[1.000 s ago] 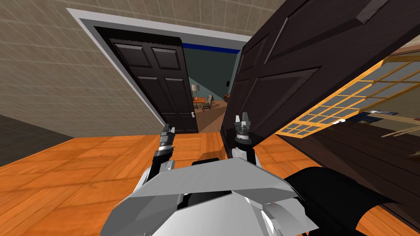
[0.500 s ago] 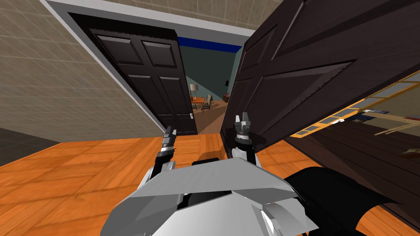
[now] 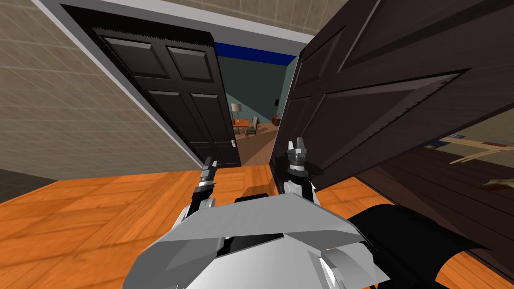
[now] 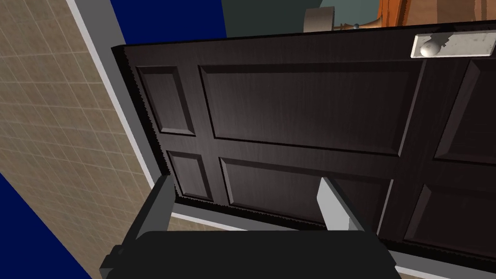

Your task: Pull the door open

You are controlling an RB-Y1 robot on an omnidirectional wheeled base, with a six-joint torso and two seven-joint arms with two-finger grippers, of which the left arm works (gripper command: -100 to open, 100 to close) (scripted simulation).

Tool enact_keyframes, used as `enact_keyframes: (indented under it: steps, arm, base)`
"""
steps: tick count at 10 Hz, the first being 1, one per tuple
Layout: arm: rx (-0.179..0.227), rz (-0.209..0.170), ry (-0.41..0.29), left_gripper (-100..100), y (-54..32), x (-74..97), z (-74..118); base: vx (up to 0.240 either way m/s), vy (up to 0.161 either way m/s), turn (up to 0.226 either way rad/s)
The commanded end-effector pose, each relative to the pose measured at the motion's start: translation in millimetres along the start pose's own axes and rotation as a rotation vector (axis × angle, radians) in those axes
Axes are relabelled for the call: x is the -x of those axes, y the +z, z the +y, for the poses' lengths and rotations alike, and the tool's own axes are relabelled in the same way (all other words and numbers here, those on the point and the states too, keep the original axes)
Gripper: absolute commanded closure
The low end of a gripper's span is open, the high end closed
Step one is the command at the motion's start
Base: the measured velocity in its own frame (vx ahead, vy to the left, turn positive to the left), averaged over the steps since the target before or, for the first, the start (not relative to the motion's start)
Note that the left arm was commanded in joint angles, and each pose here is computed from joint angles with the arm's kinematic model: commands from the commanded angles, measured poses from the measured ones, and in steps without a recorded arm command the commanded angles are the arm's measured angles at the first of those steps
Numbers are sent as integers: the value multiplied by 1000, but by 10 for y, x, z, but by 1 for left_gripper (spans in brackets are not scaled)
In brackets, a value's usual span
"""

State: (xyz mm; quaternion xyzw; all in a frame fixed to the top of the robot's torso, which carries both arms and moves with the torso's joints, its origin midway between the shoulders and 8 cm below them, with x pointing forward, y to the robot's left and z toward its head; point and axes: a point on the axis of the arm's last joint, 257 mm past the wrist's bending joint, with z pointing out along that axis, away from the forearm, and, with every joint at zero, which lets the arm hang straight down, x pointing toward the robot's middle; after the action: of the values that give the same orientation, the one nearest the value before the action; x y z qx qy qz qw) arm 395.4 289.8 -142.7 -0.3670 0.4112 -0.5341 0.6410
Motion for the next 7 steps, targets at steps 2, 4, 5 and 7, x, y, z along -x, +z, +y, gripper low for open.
enact_keyframes:
  steps: [2, 4, 5, 7]
  arm:
    - [27, 2, -11, -100, -45, -5, 177]
    - [47, 3, -18, -100, -83, 3, 310]
    - [57, 4, -21, -100, -104, 8, 376]
    - [78, 4, -29, -100, -148, 19, 509]
  base:
    - [104, 5, -39]
    - [97, 6, -41]
    - [104, 4, -38]
    - [96, 16, -49]
